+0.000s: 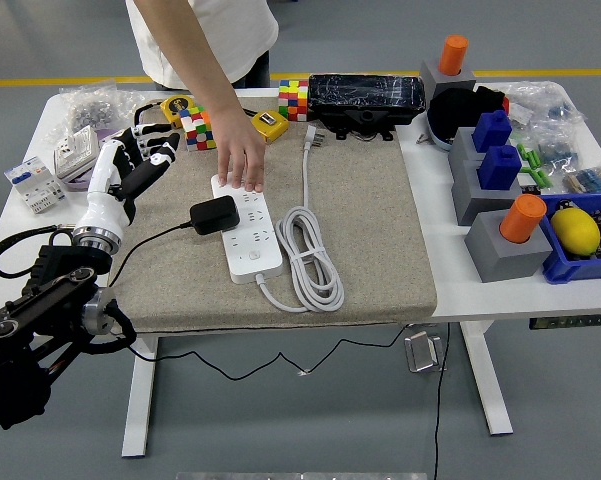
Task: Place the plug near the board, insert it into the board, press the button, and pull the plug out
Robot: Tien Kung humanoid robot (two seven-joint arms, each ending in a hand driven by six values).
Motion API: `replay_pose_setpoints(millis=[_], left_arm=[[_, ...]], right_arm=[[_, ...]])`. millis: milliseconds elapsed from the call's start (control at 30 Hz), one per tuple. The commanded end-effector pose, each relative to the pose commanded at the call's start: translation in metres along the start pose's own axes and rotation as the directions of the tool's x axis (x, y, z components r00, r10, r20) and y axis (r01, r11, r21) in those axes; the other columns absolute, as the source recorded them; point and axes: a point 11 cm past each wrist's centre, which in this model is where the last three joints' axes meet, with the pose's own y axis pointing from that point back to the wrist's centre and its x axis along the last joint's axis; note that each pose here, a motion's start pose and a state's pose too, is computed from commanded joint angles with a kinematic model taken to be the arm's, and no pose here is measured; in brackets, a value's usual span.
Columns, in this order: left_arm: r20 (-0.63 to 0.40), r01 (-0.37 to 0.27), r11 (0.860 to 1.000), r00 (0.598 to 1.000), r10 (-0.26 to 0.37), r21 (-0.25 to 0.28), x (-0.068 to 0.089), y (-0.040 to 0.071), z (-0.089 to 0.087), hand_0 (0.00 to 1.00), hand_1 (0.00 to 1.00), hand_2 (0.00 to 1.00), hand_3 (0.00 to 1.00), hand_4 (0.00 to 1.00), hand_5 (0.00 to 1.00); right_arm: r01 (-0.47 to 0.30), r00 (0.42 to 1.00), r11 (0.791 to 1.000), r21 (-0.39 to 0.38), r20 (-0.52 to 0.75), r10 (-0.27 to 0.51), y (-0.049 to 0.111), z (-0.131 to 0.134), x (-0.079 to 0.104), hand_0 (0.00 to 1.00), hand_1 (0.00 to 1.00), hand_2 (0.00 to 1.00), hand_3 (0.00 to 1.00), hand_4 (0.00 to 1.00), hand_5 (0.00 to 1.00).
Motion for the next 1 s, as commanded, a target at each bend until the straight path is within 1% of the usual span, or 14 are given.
replay_pose_setpoints(millis=[33, 67, 233, 267, 433, 667, 1000], left_arm=[[-0.004, -0.008, 1.0, 1.0, 0.008, 0.003, 0.003, -0.001, 0.0, 0.775, 0.752, 0.725, 0.58, 0.71, 0.3], [-0.005, -0.015, 1.0, 1.0, 0.015, 0.004, 0.005, -0.001, 0.0, 0.772, 0.739, 0.702, 0.58, 0.715, 0.308], [-0.009, -0.043, 0.999, 0.999, 0.044, 0.013, 0.015, -0.002, -0.001, 0.772, 0.739, 0.702, 0.58, 0.715, 0.308], [-0.01, -0.049, 0.999, 0.999, 0.049, 0.017, 0.017, -0.003, -0.002, 0.766, 0.735, 0.704, 0.582, 0.736, 0.337], [-0.031, -0.078, 0.996, 0.996, 0.079, 0.044, 0.026, -0.002, -0.008, 0.766, 0.735, 0.704, 0.582, 0.736, 0.337], [-0.053, -0.111, 0.992, 0.992, 0.114, 0.057, 0.037, -0.003, -0.01, 0.76, 0.73, 0.704, 0.586, 0.733, 0.346], [-0.059, -0.131, 0.989, 0.989, 0.135, 0.069, 0.045, -0.001, -0.013, 0.759, 0.726, 0.704, 0.586, 0.732, 0.346]], right_arm=[[0.0, 1.0, 1.0, 0.0, -0.001, 0.0, 0.0, 0.0, 0.0, 0.608, 0.672, 0.684, 0.564, 0.916, 0.444], [-0.001, 1.0, 1.0, 0.0, -0.002, 0.001, 0.0, 0.0, 0.0, 0.609, 0.672, 0.684, 0.564, 0.916, 0.444], [-0.002, 1.0, 1.0, 0.0, -0.006, 0.002, 0.0, 0.0, 0.001, 0.609, 0.672, 0.684, 0.564, 0.916, 0.444], [-0.002, 1.0, 1.0, 0.0, -0.007, 0.002, 0.0, 0.0, 0.001, 0.609, 0.672, 0.684, 0.564, 0.916, 0.444], [-0.003, 1.0, 1.0, -0.003, -0.011, 0.003, 0.0, 0.001, 0.002, 0.609, 0.672, 0.684, 0.564, 0.916, 0.444], [-0.005, 1.0, 1.0, -0.003, -0.013, 0.005, 0.0, 0.001, 0.003, 0.609, 0.672, 0.684, 0.564, 0.916, 0.445], [-0.002, 1.0, 1.0, -0.004, -0.008, 0.002, 0.0, 0.002, 0.001, 0.609, 0.672, 0.684, 0.564, 0.916, 0.445]])
